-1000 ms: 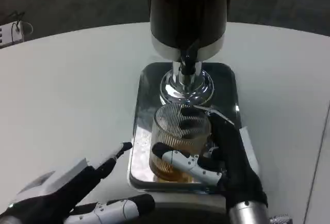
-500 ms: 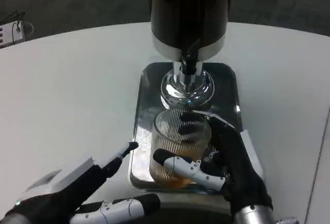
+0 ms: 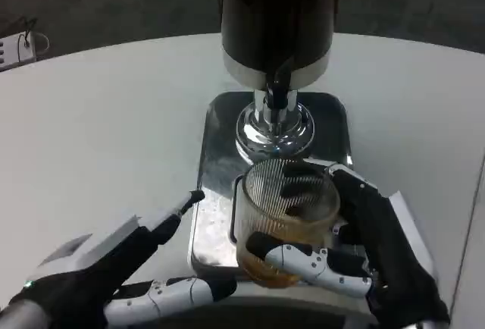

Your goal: Grasp the cup under the faucet to collect the drink, then remove the cup.

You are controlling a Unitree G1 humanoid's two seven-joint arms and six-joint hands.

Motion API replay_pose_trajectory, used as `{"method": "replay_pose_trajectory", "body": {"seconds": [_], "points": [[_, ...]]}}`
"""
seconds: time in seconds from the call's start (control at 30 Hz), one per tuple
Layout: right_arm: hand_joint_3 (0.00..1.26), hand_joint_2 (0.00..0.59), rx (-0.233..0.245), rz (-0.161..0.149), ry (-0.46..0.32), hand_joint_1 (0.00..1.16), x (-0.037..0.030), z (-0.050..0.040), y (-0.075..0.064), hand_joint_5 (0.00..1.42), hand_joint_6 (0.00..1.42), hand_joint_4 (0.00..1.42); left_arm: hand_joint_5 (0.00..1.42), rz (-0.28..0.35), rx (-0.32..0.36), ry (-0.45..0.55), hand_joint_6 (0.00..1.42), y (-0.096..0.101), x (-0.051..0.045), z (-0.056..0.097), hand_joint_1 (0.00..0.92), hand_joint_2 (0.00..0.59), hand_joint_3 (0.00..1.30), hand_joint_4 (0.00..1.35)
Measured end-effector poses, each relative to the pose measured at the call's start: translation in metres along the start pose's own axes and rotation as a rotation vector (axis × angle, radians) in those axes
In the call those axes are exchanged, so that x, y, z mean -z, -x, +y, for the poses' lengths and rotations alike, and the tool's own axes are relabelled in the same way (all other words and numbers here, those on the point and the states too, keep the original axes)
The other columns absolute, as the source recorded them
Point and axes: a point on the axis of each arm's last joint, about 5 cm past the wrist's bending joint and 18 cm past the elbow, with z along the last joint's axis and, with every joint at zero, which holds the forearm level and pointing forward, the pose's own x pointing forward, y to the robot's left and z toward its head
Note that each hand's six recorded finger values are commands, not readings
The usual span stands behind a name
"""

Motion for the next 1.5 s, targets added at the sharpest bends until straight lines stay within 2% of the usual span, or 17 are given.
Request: {"method": "replay_pose_trajectory", "body": {"seconds": [0.13,0.23,0.27,0.53,0.7,0.97,1.17,1.33,1.5], "points": [[1.06,0.227,-0.032,-0.018,0.059,0.98,-0.0063,-0.0173,0.012,1.41,1.42,1.27,0.00,-0.014,0.000,-0.012,0.00,-0.001,0.0002,0.001,0.000,0.029,0.00,0.00],[1.06,0.227,-0.035,-0.043,0.090,0.98,-0.0128,-0.0272,0.016,1.41,1.42,1.27,0.00,-0.026,0.000,-0.022,0.00,-0.001,-0.0003,0.001,0.000,0.029,0.00,0.00],[1.06,0.227,-0.035,-0.061,0.109,0.98,-0.0173,-0.0329,0.018,1.41,1.42,1.27,0.00,-0.038,-0.002,-0.032,0.00,-0.001,-0.0012,0.002,0.000,0.029,0.00,0.00],[1.07,0.227,-0.024,-0.111,0.185,0.98,-0.0326,-0.0524,0.024,1.41,1.42,1.27,0.00,-0.108,0.006,-0.117,0.00,-0.004,-0.0083,0.006,0.000,0.028,0.00,0.00],[1.07,0.224,-0.018,-0.136,0.231,0.97,-0.0393,-0.0614,0.027,1.41,1.42,1.27,0.00,-0.138,0.019,-0.162,0.00,-0.004,-0.0142,0.005,0.000,0.028,0.00,0.00],[1.07,0.226,-0.030,-0.124,0.260,0.98,-0.0399,-0.0668,0.030,1.41,1.42,1.28,0.00,-0.148,0.010,-0.220,0.00,0.002,-0.0217,0.004,0.000,0.027,0.00,0.00],[1.07,0.226,-0.036,-0.131,0.283,0.98,-0.0439,-0.0693,0.034,1.41,1.42,1.28,0.00,-0.132,-0.002,-0.277,0.00,0.008,-0.0273,0.001,0.000,0.032,0.00,0.00],[1.07,0.227,-0.045,-0.107,0.290,0.98,-0.0429,-0.0701,0.039,1.41,1.42,1.28,0.00,-0.120,-0.002,-0.272,0.00,0.009,-0.0270,0.000,0.000,0.034,0.00,0.00],[1.07,0.227,-0.042,-0.114,0.299,0.98,-0.0468,-0.0718,0.043,1.41,1.42,1.28,0.00,-0.102,-0.003,-0.287,0.00,0.010,-0.0265,-0.002,0.000,0.034,0.00,0.00]]}}
